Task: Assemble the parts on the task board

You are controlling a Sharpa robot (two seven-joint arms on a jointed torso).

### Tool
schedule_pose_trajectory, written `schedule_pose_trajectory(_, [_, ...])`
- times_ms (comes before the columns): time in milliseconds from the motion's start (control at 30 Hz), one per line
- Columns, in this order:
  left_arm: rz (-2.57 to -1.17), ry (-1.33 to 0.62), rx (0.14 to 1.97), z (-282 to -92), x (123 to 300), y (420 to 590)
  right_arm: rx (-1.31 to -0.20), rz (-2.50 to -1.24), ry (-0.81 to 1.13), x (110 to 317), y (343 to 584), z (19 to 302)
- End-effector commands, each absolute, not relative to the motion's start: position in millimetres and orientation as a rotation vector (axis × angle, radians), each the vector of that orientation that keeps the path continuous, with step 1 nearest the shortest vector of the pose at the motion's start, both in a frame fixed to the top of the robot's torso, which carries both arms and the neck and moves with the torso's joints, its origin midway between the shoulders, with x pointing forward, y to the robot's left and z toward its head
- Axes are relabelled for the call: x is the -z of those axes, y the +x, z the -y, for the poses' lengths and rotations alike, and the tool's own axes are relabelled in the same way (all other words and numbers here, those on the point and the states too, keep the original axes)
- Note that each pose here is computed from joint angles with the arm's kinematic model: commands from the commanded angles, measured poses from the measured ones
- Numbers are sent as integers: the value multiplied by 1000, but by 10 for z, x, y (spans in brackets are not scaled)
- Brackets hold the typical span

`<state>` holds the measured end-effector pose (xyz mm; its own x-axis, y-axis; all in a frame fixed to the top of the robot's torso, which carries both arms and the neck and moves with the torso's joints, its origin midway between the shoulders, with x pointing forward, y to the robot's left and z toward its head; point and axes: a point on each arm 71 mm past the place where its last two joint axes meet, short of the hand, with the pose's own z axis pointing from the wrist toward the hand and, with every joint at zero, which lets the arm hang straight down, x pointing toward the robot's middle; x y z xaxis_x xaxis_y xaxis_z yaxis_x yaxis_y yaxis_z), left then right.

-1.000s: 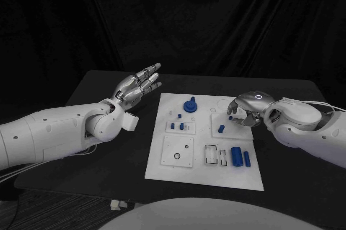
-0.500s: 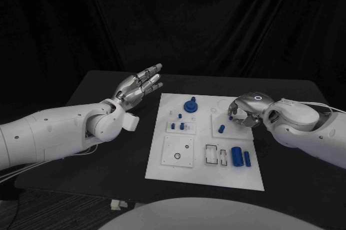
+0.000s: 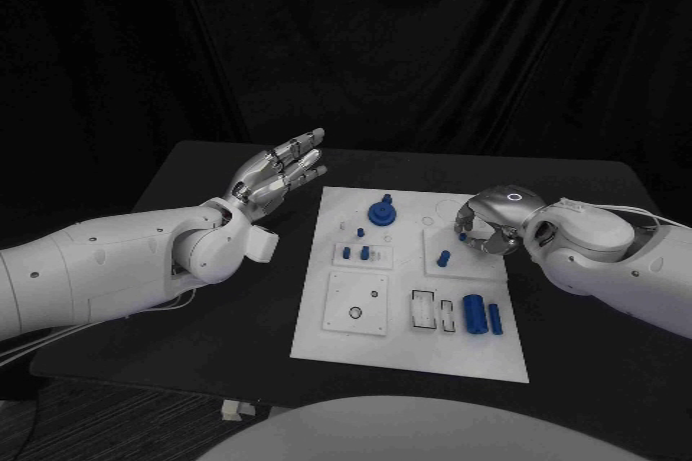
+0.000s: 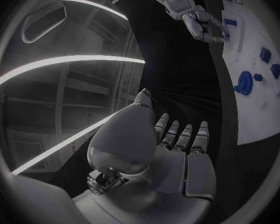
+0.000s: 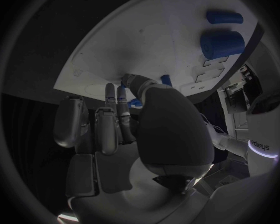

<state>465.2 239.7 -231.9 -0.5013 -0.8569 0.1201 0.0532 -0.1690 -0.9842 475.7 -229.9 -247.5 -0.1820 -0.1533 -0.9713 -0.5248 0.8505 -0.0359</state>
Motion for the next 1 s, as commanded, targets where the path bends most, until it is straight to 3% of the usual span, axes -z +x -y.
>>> schedule_pose_trajectory(33, [-1376,-932,1802,-2379,2282,4642,-394,-1725,-512,2481,4753,2291])
schedule_pose_trajectory(1000, [-1416,-898,1803,-2358,2301,4641,-481,-1688,-460,2491,4757,2293])
